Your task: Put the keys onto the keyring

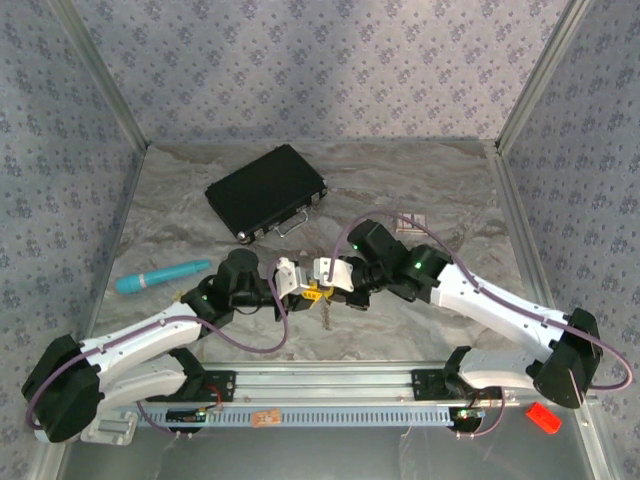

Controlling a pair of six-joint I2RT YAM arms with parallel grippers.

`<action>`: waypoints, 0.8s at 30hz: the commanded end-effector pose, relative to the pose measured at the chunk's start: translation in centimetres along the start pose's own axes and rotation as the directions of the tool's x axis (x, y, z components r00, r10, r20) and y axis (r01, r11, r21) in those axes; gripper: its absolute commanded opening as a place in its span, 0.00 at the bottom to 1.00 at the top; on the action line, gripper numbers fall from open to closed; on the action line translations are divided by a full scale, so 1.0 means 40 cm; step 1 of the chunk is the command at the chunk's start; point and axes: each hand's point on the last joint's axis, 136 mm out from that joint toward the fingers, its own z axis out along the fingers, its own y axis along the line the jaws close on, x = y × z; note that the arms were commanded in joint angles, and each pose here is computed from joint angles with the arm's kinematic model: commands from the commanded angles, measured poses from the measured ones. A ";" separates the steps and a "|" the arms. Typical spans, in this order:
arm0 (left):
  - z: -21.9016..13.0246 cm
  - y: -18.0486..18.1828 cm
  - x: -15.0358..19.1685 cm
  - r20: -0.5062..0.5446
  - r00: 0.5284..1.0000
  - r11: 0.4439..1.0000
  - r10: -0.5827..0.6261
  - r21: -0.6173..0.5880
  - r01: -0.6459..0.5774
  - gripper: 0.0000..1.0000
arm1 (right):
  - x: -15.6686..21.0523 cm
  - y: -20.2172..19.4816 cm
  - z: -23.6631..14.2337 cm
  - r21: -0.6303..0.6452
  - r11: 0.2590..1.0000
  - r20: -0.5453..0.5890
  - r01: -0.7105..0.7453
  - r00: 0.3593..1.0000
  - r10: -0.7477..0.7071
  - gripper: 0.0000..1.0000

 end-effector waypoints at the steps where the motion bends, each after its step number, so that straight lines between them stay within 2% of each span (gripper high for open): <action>1: -0.003 -0.006 -0.042 0.048 0.998 0.999 0.041 0.013 -0.042 0.11 | -0.033 0.009 -0.012 -0.020 0.999 0.030 0.027 0.999 -0.026 0.00; 6: -0.002 -0.006 -0.043 0.050 0.998 0.999 0.046 0.011 -0.047 0.00 | -0.055 0.015 -0.026 -0.022 1.000 0.117 -0.003 0.993 0.006 0.00; 8: -0.006 -0.006 -0.044 0.060 0.997 0.999 0.048 0.006 -0.048 0.00 | -0.054 0.006 -0.039 -0.002 0.999 0.164 -0.043 0.985 0.042 0.19; 9: -0.008 -0.007 -0.049 0.076 0.996 0.999 0.049 0.002 -0.049 0.00 | -0.057 -0.003 -0.052 0.013 0.998 0.201 -0.062 0.978 0.058 0.24; 12: -0.014 -0.011 -0.059 0.121 0.992 0.999 0.044 -0.002 -0.044 0.00 | -0.045 -0.019 -0.074 0.028 0.989 0.317 -0.148 0.939 0.132 0.30; 14: -0.016 -0.014 -0.066 0.146 0.989 0.999 0.038 0.000 -0.039 0.00 | -0.036 -0.021 -0.075 0.031 0.984 0.348 -0.177 0.924 0.155 0.33; 20: -0.019 -0.016 -0.076 0.183 0.983 1.000 0.027 0.007 -0.029 0.00 | -0.018 -0.009 -0.046 -0.001 0.981 0.345 -0.195 0.920 0.184 0.34; 24: -0.019 -0.020 -0.081 0.197 0.980 1.000 0.021 0.016 -0.024 0.00 | -0.011 -0.012 -0.025 -0.010 0.980 0.331 -0.198 0.924 0.190 0.32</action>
